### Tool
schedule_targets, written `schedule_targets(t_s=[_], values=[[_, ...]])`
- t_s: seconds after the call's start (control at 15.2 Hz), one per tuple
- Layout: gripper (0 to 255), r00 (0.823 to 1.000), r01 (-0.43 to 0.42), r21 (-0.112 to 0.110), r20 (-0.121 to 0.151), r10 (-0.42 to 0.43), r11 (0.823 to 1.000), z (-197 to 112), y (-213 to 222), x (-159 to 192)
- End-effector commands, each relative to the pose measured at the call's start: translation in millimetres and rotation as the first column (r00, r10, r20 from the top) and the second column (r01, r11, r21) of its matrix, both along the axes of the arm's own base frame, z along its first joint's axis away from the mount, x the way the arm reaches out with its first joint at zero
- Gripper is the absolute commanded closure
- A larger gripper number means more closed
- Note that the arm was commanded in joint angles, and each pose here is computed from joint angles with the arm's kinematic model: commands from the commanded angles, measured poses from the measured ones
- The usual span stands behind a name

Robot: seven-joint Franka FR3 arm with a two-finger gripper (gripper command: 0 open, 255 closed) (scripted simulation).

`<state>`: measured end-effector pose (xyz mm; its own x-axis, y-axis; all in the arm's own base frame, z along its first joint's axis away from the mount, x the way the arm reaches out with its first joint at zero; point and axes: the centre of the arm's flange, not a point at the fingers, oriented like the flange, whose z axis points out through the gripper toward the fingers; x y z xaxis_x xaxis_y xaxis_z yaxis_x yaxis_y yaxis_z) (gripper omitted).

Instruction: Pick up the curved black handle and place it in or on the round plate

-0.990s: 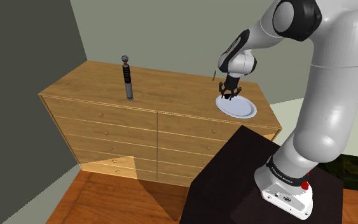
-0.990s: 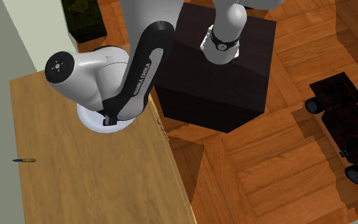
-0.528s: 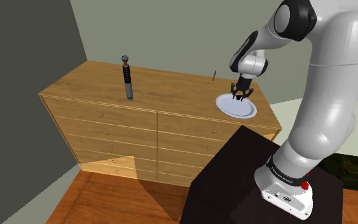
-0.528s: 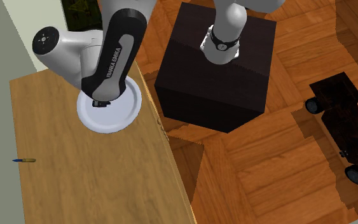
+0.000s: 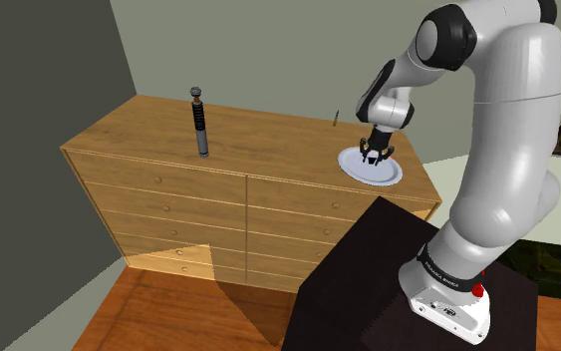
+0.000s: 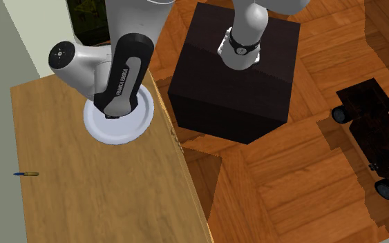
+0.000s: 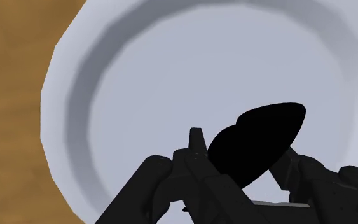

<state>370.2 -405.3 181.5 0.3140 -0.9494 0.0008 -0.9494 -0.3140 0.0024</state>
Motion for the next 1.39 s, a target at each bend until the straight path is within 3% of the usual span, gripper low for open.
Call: schedule_targets(t_s=[0.0, 0.59, 0.66, 0.99, 1.25, 1.32], values=[[255, 1.0, 0.0, 0.0, 0.0, 0.0, 1.0, -13, 0, 0], [255, 1.0, 0.0, 0.0, 0.0, 0.0, 1.0, -21, 0, 0], [0, 1.0, 0.0, 0.0, 0.0, 0.0, 1.0, -21, 0, 0], [0, 1.0, 0.0, 0.0, 0.0, 0.0, 1.0, -21, 0, 0], [0, 1.0, 0.0, 0.0, 0.0, 0.0, 1.0, 29, 0, 0], [0, 1.0, 0.0, 0.0, 0.0, 0.0, 1.0, 29, 0, 0]])
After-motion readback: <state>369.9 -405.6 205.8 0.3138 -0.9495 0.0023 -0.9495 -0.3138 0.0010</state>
